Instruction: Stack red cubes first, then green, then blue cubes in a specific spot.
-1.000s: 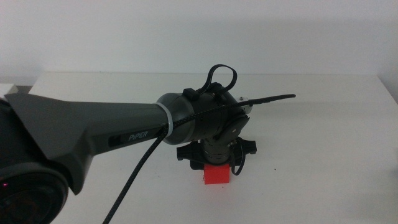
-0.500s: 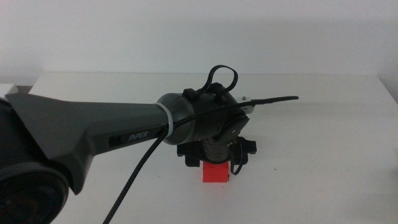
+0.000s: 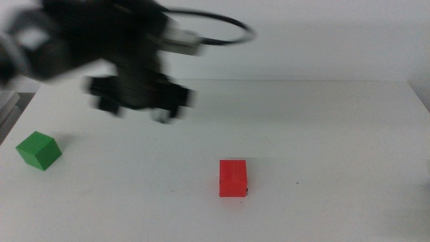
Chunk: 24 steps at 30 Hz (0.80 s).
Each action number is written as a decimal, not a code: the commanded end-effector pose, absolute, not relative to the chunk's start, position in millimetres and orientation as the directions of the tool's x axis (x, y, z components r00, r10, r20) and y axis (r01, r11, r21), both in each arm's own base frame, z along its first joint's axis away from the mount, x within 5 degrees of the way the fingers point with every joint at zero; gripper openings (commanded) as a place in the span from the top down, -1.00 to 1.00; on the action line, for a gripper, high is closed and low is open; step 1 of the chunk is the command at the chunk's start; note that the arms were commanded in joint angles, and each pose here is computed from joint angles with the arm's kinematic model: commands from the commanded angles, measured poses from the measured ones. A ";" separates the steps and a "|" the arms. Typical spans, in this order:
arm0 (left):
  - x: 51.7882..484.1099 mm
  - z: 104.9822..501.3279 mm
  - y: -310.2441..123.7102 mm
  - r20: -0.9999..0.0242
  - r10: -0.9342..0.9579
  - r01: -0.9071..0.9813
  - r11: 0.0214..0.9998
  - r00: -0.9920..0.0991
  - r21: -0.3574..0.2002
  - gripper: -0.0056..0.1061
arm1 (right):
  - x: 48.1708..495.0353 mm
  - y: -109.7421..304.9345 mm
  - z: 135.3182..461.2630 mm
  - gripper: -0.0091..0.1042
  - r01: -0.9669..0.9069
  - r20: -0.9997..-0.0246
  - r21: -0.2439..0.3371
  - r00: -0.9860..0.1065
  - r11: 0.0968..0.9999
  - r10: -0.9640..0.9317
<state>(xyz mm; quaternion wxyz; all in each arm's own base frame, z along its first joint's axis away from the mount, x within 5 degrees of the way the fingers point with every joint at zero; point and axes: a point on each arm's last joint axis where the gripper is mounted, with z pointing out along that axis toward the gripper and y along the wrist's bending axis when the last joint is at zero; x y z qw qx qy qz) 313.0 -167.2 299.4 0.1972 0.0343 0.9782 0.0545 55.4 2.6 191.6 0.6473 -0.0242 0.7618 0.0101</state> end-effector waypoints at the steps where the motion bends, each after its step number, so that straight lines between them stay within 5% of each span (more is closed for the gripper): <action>1: 317.9 308.6 -124.6 -0.307 0.115 0.073 0.987 -0.945 0.145 -0.78 | 55.4 2.0 191.5 -0.74 -0.041 -0.988 -0.028 -0.150 0.999 -0.034; 11: 339.0 304.2 27.4 -0.247 0.179 0.176 0.984 -0.952 0.038 -0.78 | 55.4 2.0 191.5 -0.74 -0.041 -0.988 -0.028 -0.150 0.999 -0.034; 24: 365.4 252.9 78.9 -0.230 0.201 0.199 0.980 -0.952 0.029 -0.78 | 55.4 2.0 191.5 -0.74 -0.041 -0.988 -0.028 -0.150 0.999 -0.034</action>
